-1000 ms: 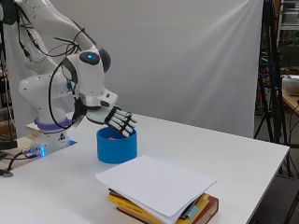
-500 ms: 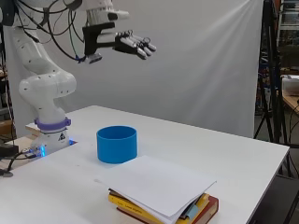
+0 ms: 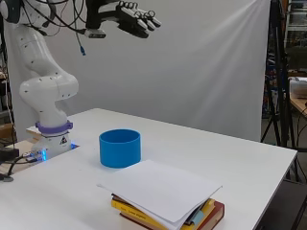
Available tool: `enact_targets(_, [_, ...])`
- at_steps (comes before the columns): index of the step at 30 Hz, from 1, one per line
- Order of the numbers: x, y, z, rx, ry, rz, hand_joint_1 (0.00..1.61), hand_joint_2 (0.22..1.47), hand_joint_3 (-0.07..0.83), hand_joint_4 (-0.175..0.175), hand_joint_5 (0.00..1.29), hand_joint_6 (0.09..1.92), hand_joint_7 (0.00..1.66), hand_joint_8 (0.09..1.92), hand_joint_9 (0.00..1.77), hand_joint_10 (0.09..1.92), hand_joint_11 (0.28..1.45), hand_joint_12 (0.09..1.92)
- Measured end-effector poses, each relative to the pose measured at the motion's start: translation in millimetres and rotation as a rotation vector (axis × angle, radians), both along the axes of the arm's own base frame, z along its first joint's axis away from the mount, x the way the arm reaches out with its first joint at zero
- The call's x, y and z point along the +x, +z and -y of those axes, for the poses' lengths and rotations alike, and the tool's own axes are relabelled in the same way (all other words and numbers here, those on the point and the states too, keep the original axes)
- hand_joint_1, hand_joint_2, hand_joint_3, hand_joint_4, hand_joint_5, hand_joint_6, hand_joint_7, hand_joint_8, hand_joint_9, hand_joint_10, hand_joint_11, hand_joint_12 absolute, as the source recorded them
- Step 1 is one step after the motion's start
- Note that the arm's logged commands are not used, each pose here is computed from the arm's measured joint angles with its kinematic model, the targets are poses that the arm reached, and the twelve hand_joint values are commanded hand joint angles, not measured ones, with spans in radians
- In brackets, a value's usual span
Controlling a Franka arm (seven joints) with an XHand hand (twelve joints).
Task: Teleoperate dual arm-hand system to pick and place objects
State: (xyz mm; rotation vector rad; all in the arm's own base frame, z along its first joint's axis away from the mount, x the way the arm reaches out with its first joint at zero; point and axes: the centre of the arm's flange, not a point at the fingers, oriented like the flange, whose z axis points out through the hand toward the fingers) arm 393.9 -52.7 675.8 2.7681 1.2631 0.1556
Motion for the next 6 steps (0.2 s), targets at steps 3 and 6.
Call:
enact_targets(3, [3.0, 0.2, 0.7, -0.018, -0.023, 0.002, 0.24, 0.97, 0.0, -0.027, 0.33, 0.09, 0.56, 0.09, 0.79, 0.09, 0.55, 0.09])
enact_targets(6, [3.6, 0.3, -3.5, -0.071, -0.059, 0.007, 0.3, 1.01, -0.002, -0.038, 0.42, 0.09, 0.94, 0.09, 1.0, 0.85, 0.69, 0.57])
